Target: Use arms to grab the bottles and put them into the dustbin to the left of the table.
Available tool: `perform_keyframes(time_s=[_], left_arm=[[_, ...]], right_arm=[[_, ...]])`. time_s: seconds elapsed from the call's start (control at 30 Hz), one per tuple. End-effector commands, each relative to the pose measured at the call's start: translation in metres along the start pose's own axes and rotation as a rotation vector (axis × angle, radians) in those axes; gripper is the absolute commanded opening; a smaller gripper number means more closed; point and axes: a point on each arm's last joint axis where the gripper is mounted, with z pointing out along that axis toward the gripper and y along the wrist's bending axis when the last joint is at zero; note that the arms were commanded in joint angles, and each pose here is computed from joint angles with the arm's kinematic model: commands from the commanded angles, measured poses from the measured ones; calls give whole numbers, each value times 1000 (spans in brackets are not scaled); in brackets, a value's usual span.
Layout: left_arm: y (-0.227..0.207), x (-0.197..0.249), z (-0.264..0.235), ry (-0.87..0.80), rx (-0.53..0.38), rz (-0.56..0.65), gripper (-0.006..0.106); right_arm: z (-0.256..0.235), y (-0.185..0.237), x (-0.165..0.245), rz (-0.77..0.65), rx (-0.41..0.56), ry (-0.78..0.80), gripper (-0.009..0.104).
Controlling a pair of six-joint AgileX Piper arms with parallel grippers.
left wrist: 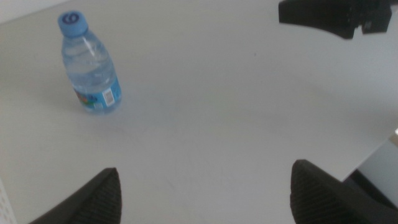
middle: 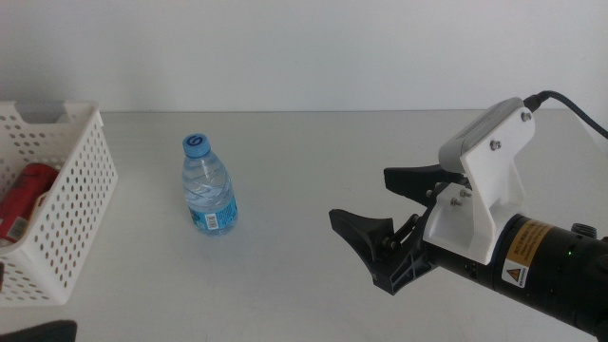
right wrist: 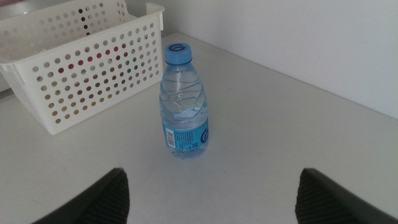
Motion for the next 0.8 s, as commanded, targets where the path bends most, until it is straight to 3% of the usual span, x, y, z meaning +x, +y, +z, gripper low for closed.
perform_keyframes(time_s=[0.0,0.5,0.77], left_arm=[[-1,-18,-4,-143,7,-3,92],[14,-10,45,-811,-61,-3,92],[19,29,73,-757,-76,-9,92]], right_arm=[[-5,1,-20,-18,-9,-120,71],[-5,1,-20,-18,-9,-120,71],[-5,1,-20,-18,-9,-120,71]])
